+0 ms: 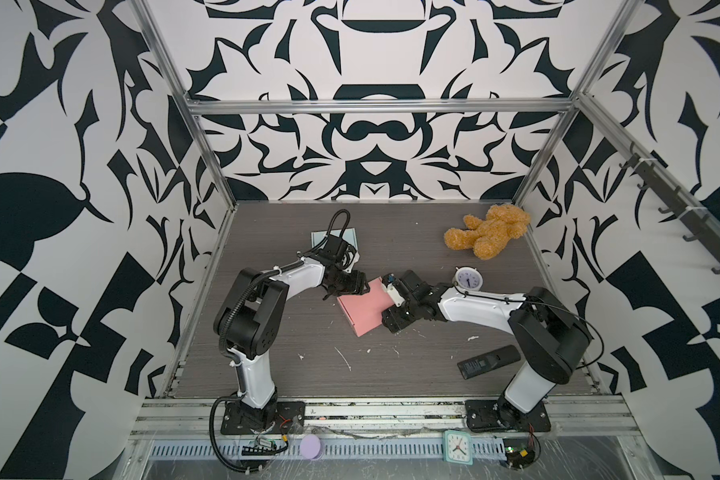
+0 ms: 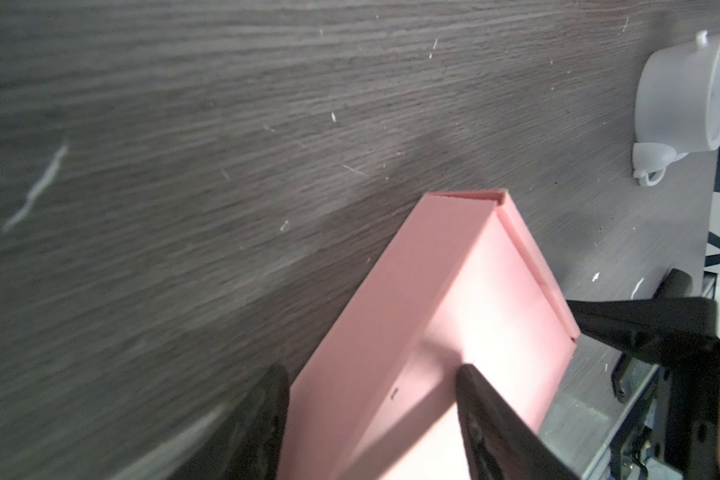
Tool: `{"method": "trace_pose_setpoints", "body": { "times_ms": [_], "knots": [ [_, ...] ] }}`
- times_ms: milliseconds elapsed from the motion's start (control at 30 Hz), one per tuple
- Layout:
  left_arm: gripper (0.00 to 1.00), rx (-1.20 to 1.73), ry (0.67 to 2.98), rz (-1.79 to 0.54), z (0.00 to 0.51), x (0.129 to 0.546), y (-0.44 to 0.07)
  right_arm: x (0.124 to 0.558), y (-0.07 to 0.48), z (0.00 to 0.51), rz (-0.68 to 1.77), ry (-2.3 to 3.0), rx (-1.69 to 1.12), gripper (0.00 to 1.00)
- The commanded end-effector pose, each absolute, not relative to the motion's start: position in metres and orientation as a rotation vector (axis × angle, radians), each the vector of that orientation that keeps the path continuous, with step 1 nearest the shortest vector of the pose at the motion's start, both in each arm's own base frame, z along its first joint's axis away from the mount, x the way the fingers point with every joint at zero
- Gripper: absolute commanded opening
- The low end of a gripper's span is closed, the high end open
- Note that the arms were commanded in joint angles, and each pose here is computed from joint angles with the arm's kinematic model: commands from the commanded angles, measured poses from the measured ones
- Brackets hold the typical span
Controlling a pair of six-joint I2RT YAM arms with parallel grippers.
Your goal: Fold the paper box
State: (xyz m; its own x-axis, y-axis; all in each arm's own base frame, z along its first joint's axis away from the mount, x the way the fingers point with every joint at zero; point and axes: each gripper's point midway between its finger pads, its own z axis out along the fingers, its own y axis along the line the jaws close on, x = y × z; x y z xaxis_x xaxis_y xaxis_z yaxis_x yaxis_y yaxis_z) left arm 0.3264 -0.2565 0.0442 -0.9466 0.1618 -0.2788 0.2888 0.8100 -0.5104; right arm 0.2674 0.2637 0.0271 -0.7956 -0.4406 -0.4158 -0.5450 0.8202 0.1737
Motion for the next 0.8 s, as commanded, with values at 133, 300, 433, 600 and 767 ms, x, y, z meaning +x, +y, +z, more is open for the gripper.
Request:
{"method": "trace_pose_setpoints", "body": {
  "times_ms": [133, 300, 433, 600, 767],
  "knots": [
    [0.67, 0.244, 2.822, -0.923, 0.035, 0.290, -0.248, 0.280, 0.251, 0.044, 0.406, 2.611, -0.685, 0.83],
    [0.67, 0.203, 2.823, -0.955, 0.034, 0.277, -0.244, 0.284, 0.247, 0.049, 0.410, 2.604, -0.667, 0.83],
    [0.67, 0.180, 2.817, -0.969, 0.038, 0.268, -0.243, 0.285, 0.245, 0.047, 0.411, 2.612, -0.665, 0.83],
    [0.67, 0.164, 2.812, -0.978, 0.042, 0.260, -0.243, 0.285, 0.240, 0.045, 0.418, 2.622, -0.652, 0.83],
    [0.67, 0.140, 2.800, -0.991, 0.048, 0.252, -0.243, 0.284, 0.237, 0.051, 0.422, 2.622, -0.644, 0.83]
  ]
}}
